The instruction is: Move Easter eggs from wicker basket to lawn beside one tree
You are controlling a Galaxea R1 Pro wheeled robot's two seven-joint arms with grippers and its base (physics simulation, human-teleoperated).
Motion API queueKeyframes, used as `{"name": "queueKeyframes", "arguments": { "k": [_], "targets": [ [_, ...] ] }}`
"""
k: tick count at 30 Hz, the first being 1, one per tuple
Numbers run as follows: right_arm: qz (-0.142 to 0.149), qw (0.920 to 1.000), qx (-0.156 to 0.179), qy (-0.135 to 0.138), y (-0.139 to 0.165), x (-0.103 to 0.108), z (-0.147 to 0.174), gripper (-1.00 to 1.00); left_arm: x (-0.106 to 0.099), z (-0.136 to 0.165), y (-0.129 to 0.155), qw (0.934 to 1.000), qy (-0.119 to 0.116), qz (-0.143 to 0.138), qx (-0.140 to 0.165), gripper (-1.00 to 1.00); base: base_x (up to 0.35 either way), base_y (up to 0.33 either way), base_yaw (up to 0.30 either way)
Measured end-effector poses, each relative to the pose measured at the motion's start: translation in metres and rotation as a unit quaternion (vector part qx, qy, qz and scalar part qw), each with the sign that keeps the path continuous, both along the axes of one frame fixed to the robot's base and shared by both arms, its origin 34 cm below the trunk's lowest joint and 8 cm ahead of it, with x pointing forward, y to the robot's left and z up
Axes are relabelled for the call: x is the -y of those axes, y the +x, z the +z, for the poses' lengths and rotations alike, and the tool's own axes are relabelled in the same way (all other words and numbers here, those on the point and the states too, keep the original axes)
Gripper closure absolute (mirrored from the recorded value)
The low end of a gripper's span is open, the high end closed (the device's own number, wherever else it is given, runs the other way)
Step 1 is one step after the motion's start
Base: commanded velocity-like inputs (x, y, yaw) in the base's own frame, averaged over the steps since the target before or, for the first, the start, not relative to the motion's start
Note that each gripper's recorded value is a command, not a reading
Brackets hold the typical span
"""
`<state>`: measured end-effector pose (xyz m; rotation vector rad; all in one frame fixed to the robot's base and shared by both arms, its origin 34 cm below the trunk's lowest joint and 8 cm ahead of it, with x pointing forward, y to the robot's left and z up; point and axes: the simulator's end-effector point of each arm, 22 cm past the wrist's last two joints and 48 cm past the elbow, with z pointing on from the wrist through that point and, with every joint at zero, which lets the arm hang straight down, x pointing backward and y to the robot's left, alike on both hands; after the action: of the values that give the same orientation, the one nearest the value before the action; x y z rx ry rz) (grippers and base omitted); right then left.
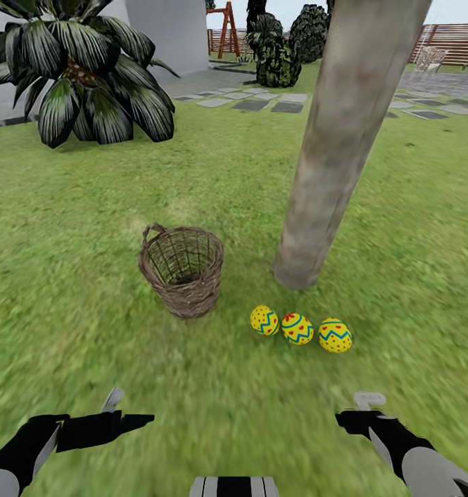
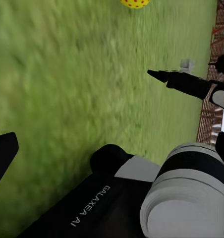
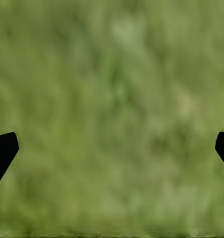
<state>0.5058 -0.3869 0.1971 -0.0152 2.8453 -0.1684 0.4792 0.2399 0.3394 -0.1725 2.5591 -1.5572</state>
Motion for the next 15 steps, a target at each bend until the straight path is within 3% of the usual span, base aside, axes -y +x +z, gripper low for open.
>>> {"name": "queueKeyframes", "arguments": {
  "k": [11,15],
  "targets": [
    [-0.001,0.9995,-0.028,0.014,-0.021,-0.014,0.013,-1.00,-0.002,0.020,0.001,0.9999,0.004,0.002,-0.009,-1.00,0.000,0.000,0.000],
    [-0.001,0.9993,-0.035,0.016,-0.026,-0.016,0.019,-1.00,-0.001,0.024,-0.007,0.9996,0.001,0.006,-0.027,-1.00,0.000,0.000,0.000]
  ]
}}
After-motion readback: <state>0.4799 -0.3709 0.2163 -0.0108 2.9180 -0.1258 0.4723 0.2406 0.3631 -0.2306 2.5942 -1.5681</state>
